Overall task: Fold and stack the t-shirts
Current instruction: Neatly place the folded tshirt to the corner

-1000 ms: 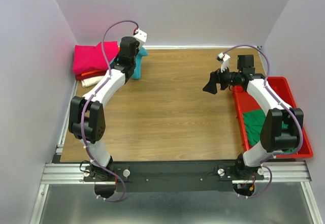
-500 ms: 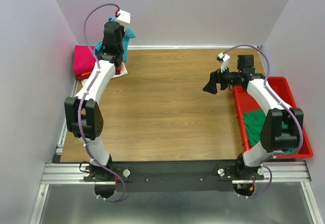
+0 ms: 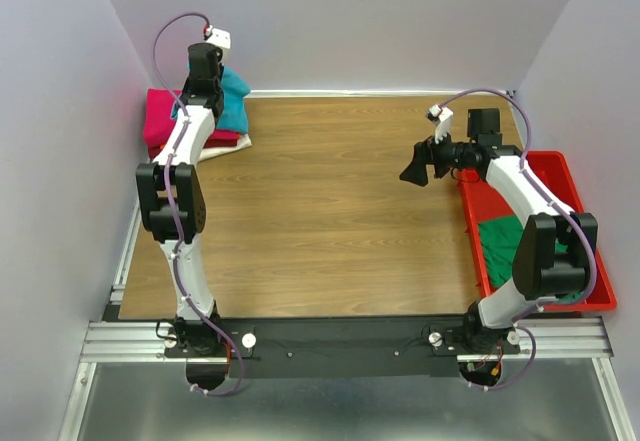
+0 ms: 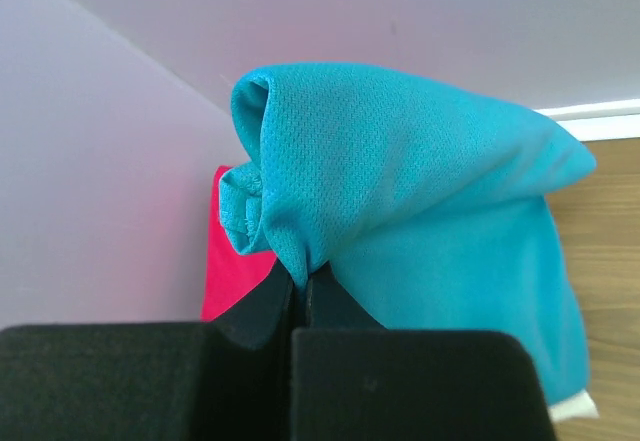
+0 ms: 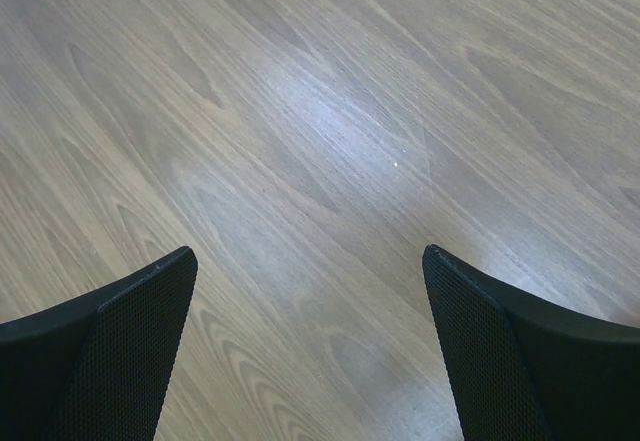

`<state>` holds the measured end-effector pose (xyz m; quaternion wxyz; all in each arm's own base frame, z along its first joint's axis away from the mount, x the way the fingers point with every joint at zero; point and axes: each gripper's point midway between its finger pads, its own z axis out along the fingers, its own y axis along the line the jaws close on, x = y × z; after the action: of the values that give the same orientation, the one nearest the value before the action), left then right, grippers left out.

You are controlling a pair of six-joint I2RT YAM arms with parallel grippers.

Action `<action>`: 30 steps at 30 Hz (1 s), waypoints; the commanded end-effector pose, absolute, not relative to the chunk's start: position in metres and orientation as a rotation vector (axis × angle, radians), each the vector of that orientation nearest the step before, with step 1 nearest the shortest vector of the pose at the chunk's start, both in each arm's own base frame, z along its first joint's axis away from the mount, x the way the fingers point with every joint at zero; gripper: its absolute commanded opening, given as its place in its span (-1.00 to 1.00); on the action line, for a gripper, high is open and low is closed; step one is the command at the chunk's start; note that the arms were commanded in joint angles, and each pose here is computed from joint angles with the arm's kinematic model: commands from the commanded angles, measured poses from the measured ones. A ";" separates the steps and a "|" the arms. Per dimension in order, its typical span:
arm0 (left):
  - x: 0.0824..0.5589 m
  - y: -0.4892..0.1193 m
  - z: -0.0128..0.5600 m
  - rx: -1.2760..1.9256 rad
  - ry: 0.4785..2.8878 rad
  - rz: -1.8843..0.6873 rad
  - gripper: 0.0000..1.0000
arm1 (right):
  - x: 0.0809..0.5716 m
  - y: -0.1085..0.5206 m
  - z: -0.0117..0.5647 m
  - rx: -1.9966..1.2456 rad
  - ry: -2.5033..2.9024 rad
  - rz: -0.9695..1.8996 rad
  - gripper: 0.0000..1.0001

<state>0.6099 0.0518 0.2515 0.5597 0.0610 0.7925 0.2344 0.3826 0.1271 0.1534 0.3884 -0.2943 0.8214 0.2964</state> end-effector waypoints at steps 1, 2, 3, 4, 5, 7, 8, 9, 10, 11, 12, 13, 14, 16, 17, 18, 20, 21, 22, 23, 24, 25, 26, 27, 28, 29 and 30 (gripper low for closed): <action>0.628 0.084 0.249 0.045 1.874 0.520 -1.00 | 0.381 0.126 0.153 -0.756 2.075 0.760 1.00; 0.631 0.090 0.246 0.028 1.883 0.523 -1.00 | 0.381 0.126 0.152 -0.754 2.078 0.760 1.00; 0.633 0.105 0.248 0.001 1.885 0.534 -1.00 | 0.382 0.125 0.153 -0.753 2.077 0.754 1.00; 0.635 0.112 0.242 -0.028 1.890 0.526 -1.00 | 0.382 0.125 0.152 -0.753 2.077 0.754 1.00; 0.637 0.120 0.227 -0.045 1.909 0.519 -1.00 | 0.382 0.123 0.153 -0.751 2.078 0.747 1.00; 0.637 0.148 0.210 -0.162 1.919 0.505 -1.00 | 0.383 0.122 0.153 -0.749 2.077 0.742 1.00; 0.636 0.160 0.208 -0.234 1.909 0.530 -0.68 | 0.383 0.122 0.153 -0.750 2.076 0.742 1.00; 0.630 0.177 0.198 -0.315 1.914 0.561 -0.30 | 0.383 0.122 0.154 -0.748 2.075 0.742 1.00; 0.624 0.188 0.201 -0.419 1.890 0.591 0.57 | 0.383 0.121 0.154 -0.749 2.075 0.738 1.00; 0.622 0.191 0.201 -0.441 1.891 0.594 0.91 | 0.383 0.121 0.154 -0.749 2.075 0.738 1.00; 0.620 0.192 0.211 -0.473 1.888 0.571 0.92 | 0.383 0.121 0.153 -0.753 2.074 0.735 1.00; 0.623 0.190 0.223 -0.495 1.867 0.507 0.92 | 0.383 0.120 0.153 -0.754 2.075 0.727 1.00; 0.623 0.189 0.237 -0.504 1.846 0.475 0.92 | 0.384 0.120 0.153 -0.754 2.076 0.723 1.00; 0.618 0.180 0.282 -0.498 1.776 0.412 0.92 | 0.384 0.118 0.151 -0.754 2.082 0.712 1.00; 0.619 0.168 0.293 -0.467 1.767 0.335 0.92 | 0.385 0.117 0.152 -0.755 2.080 0.705 1.00; 0.613 0.157 0.326 -0.429 1.715 0.284 0.92 | 0.385 0.116 0.151 -0.755 2.082 0.695 1.00; 0.608 0.134 0.329 -0.343 1.723 0.165 0.84 | 0.385 0.114 0.151 -0.764 2.079 0.680 1.00; 0.604 0.125 0.337 -0.304 1.706 0.124 0.80 | 0.385 0.114 0.153 -0.765 2.076 0.674 1.00; 0.595 0.114 0.368 -0.238 1.641 0.092 0.75 | 0.384 0.112 0.153 -0.767 2.074 0.667 1.00; 0.592 0.099 0.370 -0.179 1.636 0.024 0.72 | 0.385 0.111 0.153 -0.771 2.071 0.660 1.00; 0.588 0.091 0.353 -0.164 1.665 -0.014 0.72 | 0.385 0.110 0.155 -0.773 2.065 0.651 1.00; 0.583 0.078 0.362 -0.104 1.645 -0.089 0.65 | 0.385 0.108 0.155 -0.774 2.065 0.646 1.00; 0.582 0.070 0.356 -0.081 1.657 -0.138 0.61 | 0.385 0.107 0.155 -0.771 2.064 0.645 1.00; 0.582 0.061 0.350 -0.051 1.667 -0.203 0.54 | 0.385 0.108 0.155 -0.772 2.064 0.649 1.00; 0.582 0.051 0.344 -0.021 1.678 -0.278 0.43 | 0.384 0.108 0.155 -0.772 2.061 0.655 1.00; 0.583 0.031 0.329 0.013 1.708 -0.447 0.22 | 0.383 0.109 0.155 -0.774 2.059 0.663 1.00; 0.585 0.021 0.328 0.048 1.692 -0.534 0.07 | 0.383 0.109 0.155 -0.775 2.059 0.667 1.00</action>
<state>0.5764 0.0739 0.3845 0.6933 -0.0450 0.7171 -0.0553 0.3861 0.1129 0.1511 0.3993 -0.3003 0.8224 0.2722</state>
